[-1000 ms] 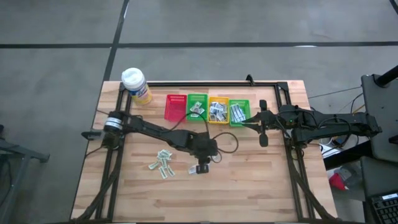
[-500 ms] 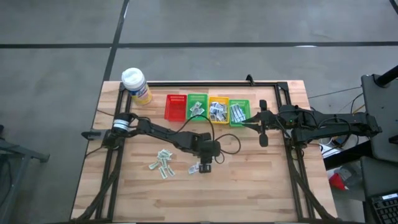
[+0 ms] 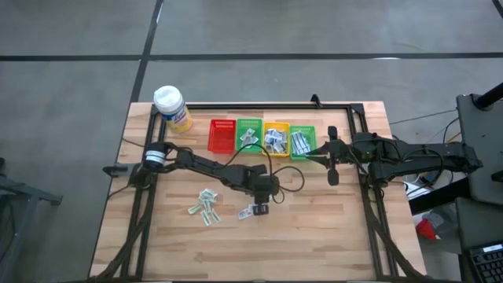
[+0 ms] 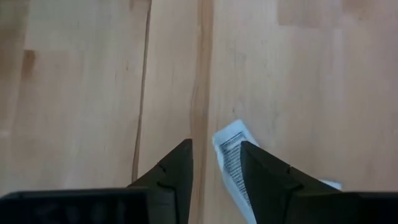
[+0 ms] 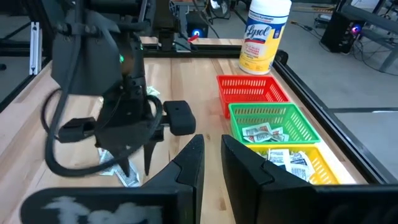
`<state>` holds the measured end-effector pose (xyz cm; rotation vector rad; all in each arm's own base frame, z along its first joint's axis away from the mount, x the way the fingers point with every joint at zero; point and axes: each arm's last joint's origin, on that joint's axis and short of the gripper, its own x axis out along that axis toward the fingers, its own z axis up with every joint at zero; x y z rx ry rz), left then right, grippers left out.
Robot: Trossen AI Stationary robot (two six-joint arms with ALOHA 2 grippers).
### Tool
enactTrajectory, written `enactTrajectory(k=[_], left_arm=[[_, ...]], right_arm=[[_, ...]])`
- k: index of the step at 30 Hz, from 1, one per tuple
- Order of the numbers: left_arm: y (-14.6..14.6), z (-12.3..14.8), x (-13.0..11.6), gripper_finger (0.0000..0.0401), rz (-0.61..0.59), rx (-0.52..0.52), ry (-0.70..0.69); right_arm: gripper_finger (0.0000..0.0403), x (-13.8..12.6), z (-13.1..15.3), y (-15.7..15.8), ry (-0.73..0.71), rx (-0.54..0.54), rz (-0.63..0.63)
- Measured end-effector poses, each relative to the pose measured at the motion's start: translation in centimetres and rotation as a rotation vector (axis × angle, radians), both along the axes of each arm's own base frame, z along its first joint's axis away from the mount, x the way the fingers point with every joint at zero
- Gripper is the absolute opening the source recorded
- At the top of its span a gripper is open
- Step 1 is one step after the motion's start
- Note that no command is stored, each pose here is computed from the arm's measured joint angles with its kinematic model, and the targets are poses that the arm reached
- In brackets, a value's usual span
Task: Pick & Place First Aid Supplies
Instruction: Put the orange ointment pack into the left green bin
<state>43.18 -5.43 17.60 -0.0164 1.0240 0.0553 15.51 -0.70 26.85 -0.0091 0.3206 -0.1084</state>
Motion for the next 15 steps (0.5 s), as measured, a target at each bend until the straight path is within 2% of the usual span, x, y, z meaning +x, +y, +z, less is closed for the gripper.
enactTrajectory(k=[15], left_arm=[[-0.1,-3.2,0.6,0.0126,0.034,-0.011,0.062]], right_arm=[[0.0052,0.0,0.0,0.0,0.000,0.000,0.000]])
